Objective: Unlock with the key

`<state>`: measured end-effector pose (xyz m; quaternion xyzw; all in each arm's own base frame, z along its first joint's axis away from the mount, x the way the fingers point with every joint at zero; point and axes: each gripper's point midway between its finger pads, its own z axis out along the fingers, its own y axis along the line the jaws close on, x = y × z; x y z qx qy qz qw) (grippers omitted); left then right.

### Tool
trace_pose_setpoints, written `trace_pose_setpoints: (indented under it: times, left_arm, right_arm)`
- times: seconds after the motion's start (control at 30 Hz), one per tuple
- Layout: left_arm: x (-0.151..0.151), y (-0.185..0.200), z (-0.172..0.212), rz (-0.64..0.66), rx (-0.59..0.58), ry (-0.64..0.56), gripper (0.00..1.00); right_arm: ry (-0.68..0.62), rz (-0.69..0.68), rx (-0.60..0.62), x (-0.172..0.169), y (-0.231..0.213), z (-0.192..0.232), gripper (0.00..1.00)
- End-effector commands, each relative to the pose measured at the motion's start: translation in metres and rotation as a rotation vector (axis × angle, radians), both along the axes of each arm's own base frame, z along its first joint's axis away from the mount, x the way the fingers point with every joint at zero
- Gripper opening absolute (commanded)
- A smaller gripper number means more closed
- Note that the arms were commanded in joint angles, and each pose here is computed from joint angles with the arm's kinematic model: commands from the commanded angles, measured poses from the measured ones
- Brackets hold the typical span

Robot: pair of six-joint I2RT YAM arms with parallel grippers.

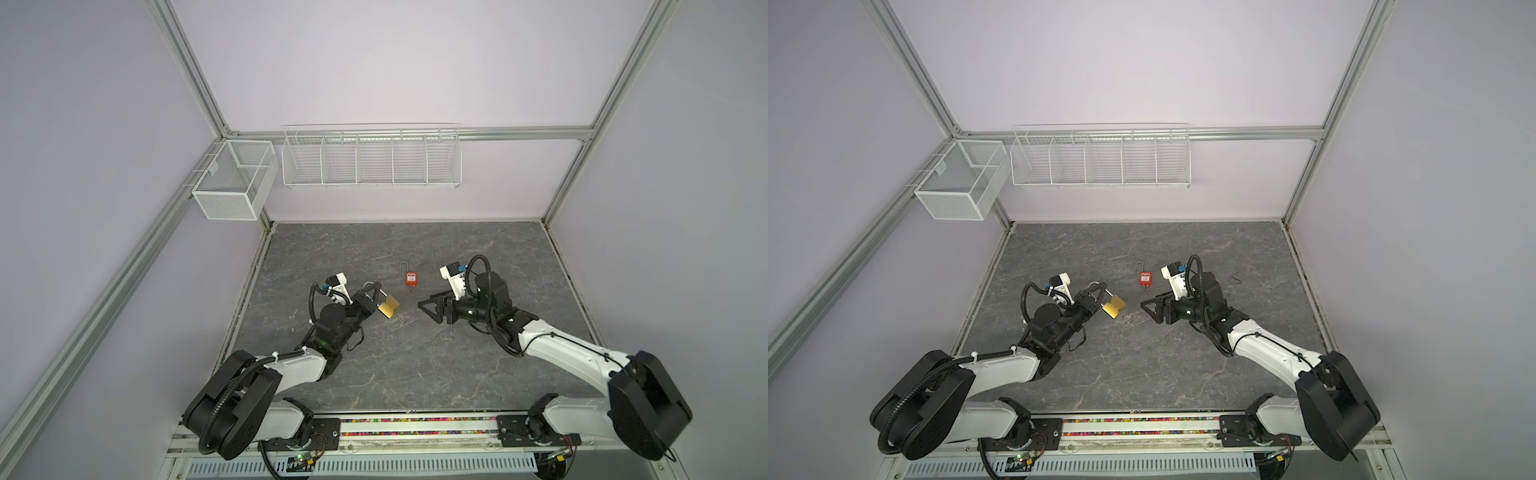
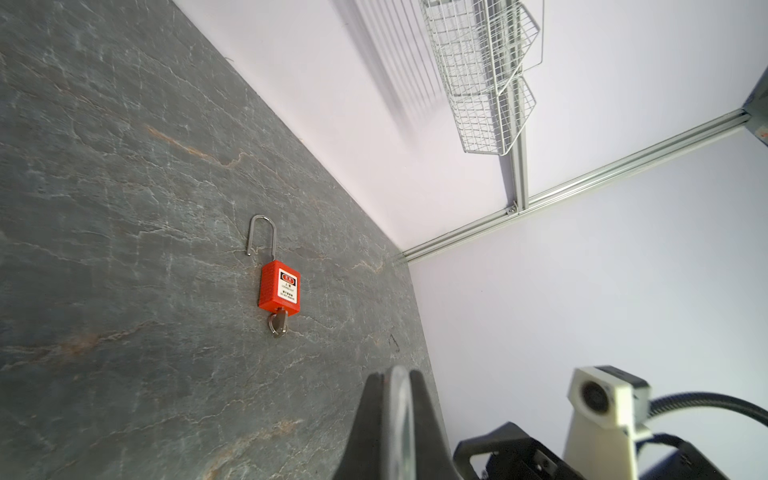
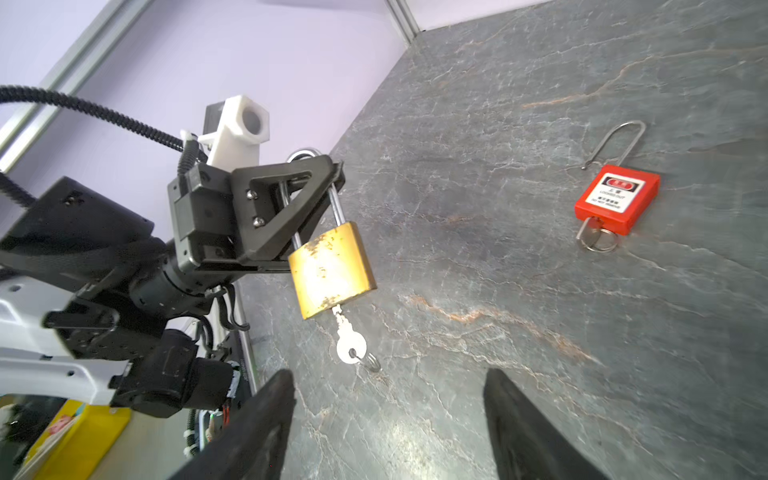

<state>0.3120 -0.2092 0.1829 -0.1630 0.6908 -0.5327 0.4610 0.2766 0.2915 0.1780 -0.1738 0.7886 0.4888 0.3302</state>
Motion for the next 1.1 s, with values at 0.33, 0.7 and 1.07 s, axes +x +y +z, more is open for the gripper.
trace_pose_setpoints:
  times: [0.33,0.7,1.07]
  left_arm:
    - [-0.020,0.027,0.104,-0.021,-0.228,-0.313,0.00]
    - [-0.015,0.031,0.109,-0.008,-0.290,-0.313,0.00]
    - [-0.016,0.034,0.114,0.003,-0.297,-0.329,0.00]
  right_arm:
    - [0.096,0.179,0.500,0.001,0.051,0.035,0.45]
    - [0.070,0.226,0.524,-0.015,0.074,0.050,0.39]
    - [0.102,0.239,0.516,-0.018,0.081,0.042,0.32]
